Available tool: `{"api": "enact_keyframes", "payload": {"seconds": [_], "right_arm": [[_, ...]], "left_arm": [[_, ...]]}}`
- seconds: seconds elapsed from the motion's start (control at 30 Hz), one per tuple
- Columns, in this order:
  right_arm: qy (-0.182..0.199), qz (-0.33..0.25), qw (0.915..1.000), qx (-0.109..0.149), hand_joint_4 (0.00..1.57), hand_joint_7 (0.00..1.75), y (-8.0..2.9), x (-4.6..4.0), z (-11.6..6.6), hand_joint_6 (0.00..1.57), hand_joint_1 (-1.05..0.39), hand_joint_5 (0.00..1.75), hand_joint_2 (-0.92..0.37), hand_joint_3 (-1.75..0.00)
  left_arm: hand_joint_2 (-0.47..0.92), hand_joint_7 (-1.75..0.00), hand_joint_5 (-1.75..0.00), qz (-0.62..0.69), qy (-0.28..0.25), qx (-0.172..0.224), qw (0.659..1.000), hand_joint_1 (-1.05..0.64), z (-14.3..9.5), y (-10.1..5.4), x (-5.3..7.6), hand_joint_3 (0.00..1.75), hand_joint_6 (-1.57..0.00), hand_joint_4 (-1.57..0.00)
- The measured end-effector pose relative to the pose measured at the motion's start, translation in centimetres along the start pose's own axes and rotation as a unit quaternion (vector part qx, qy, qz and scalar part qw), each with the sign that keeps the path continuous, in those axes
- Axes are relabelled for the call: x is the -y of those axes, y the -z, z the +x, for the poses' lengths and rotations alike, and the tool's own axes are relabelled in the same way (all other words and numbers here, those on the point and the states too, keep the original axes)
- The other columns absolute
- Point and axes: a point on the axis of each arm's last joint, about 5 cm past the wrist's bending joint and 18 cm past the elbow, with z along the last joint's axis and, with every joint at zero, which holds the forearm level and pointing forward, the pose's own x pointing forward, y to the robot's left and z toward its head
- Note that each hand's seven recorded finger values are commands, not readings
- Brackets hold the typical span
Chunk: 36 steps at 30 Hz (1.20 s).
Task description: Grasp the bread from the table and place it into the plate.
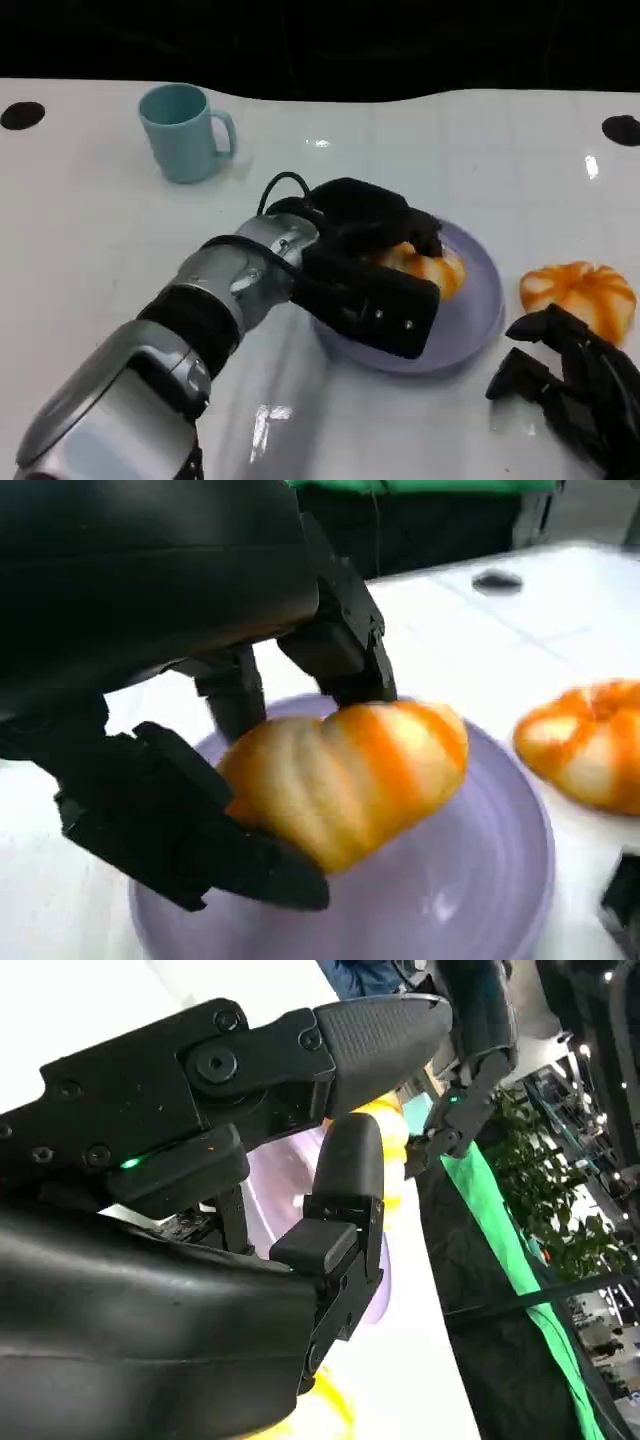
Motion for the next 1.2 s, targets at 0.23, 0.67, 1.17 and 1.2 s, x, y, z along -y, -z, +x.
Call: {"api": "enact_keyframes", "payload": {"seconds": [0.23,0.67,1.17,1.2], "right_arm": [[-0.001,0.004,1.0000,-0.003,0.62,1.20,-0.1,0.00,0.0,0.61,-0.52,1.57,-0.92,-0.17],[-0.002,0.004,1.0000,-0.004,0.62,1.21,-0.1,0.00,0.0,0.61,-0.51,1.57,-0.92,-0.18],[-0.006,0.004,1.0000,-0.003,0.64,1.17,-0.1,-0.11,0.1,0.65,-0.54,1.55,-0.92,-0.16],[-0.005,0.003,1.0000,-0.003,0.64,1.17,-0.1,-0.13,0.1,0.65,-0.54,1.55,-0.92,-0.16]], "left_arm": [[0.92,-0.02,-0.42,-0.003,0.009,0.000,1.000,-0.86,-0.1,0.1,-0.2,0.62,-0.28,-0.16],[0.92,0.00,-0.35,0.001,0.014,0.002,1.000,-1.01,-0.1,0.1,-0.5,0.75,-0.23,-0.07],[0.92,-0.10,-0.54,-0.251,-0.112,0.093,0.957,-0.73,-2.7,1.3,0.4,0.48,-0.46,-0.34],[0.92,-0.10,-0.54,-0.304,-0.137,0.106,0.937,-0.73,-3.5,1.7,1.0,0.48,-0.46,-0.34]]}}
